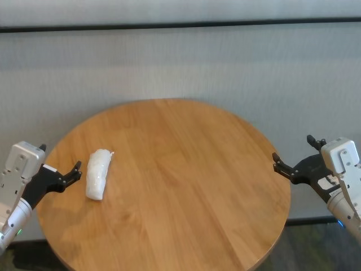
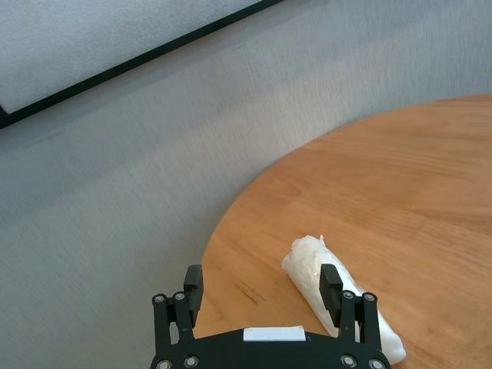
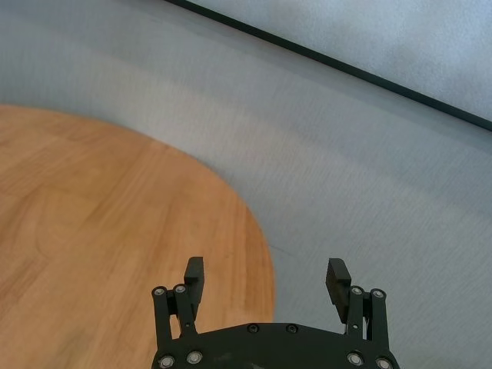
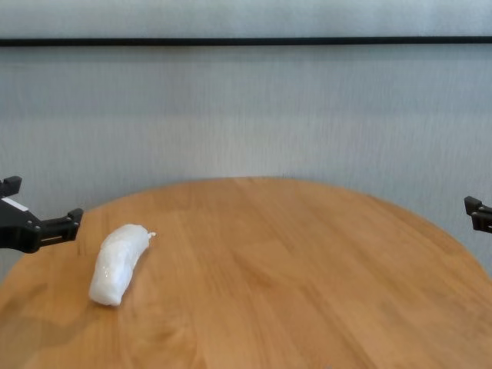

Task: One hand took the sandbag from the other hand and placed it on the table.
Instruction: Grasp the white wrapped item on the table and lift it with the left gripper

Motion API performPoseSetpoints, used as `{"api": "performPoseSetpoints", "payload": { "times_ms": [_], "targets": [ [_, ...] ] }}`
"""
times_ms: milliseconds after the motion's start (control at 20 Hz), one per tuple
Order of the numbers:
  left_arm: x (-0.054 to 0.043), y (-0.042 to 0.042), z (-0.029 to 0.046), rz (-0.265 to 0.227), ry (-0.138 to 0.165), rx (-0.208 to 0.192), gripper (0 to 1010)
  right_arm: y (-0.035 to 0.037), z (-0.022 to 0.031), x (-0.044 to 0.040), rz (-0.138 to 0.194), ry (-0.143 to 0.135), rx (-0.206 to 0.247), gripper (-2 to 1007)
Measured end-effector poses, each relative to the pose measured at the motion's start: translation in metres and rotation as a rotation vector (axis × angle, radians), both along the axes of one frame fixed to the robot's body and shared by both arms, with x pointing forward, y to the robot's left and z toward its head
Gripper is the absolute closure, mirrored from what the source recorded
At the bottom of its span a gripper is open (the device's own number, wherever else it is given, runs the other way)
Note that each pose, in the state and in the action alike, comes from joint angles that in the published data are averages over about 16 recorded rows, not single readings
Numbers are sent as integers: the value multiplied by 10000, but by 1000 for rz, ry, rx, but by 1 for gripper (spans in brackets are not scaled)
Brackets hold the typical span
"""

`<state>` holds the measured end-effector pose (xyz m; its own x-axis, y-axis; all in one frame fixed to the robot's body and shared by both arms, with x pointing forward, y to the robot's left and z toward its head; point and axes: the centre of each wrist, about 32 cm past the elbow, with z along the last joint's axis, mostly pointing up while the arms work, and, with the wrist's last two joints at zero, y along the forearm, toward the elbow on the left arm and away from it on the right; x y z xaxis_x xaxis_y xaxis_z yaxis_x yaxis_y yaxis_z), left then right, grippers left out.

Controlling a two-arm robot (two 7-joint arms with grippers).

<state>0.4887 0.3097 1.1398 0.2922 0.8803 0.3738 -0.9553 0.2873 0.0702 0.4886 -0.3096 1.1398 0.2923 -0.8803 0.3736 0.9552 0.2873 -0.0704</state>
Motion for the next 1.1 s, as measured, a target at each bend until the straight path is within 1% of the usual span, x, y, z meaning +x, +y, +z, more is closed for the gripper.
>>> {"api": "performPoseSetpoints", "payload": {
  "times_ms": [1100],
  "targets": [
    [0,0,0,0,0,0,10,0,0,0,0,0,0,5]
  ]
}}
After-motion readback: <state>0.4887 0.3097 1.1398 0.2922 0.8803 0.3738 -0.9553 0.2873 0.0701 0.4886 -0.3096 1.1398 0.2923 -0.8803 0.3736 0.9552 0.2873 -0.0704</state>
